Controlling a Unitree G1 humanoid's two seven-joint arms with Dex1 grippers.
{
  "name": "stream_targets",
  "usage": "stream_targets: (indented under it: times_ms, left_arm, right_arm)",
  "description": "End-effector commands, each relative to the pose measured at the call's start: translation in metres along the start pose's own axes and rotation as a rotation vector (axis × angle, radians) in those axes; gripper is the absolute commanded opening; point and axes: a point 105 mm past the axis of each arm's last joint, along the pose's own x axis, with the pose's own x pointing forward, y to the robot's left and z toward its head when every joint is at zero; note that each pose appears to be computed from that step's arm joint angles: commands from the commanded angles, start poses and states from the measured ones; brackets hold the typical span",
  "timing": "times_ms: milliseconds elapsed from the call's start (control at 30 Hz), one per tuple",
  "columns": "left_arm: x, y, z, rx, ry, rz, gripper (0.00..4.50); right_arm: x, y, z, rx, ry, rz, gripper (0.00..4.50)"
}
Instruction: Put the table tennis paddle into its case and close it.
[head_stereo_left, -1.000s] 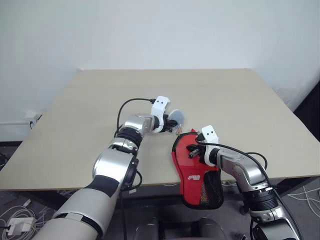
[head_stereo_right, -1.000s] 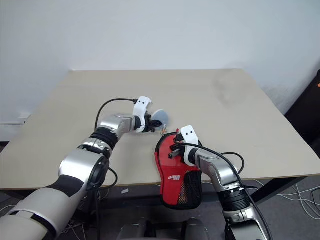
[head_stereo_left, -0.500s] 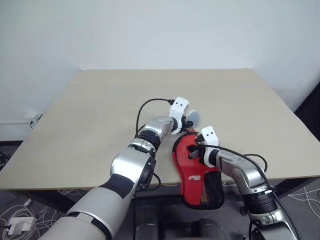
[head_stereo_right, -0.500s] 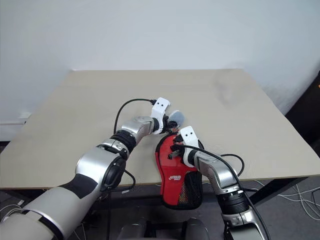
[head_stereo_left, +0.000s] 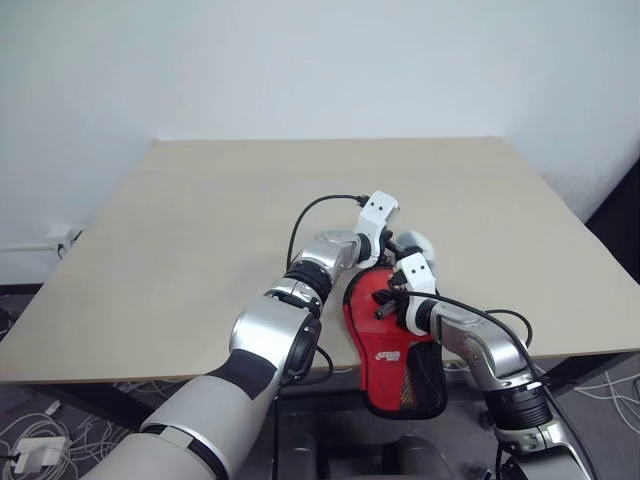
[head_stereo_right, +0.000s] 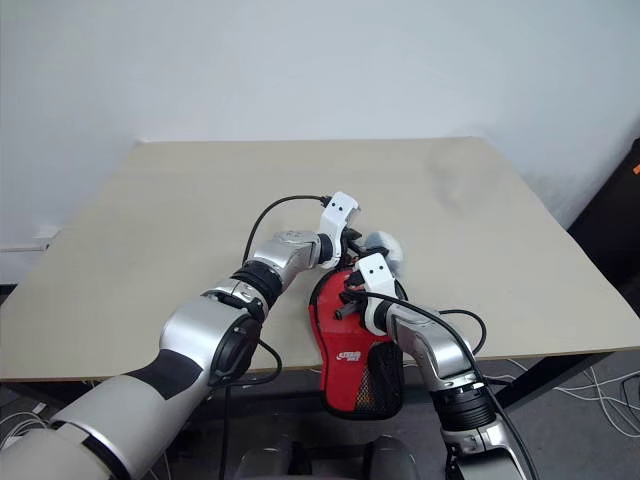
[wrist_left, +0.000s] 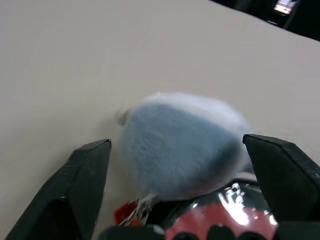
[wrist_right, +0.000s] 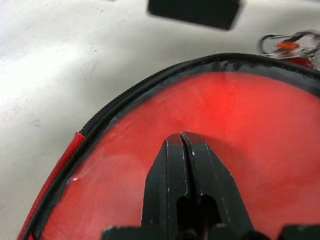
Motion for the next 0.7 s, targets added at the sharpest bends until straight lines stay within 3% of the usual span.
stream_targets:
  times_ms: [33,500,700]
  left_arm:
    - [-0.012,0.005,0.028,0.067,-0.069,-0.035,4.38]
    - [-0.064,0.025,0.028,0.041,-0.095,-0.229,4.38]
    - [-0.091,0.041,0.015,0.066,-0.061,-0.212,4.38]
  right_arm:
    - [0.005,-0.002,-0.025,0.016,0.098,-0.006,0.00]
    - [-0.004,-0.002,0.004,-0.008,-0.049,0.057,0.00]
    - [-0.017,-0.006,0.044,0.029,-0.225,0.066,0.00]
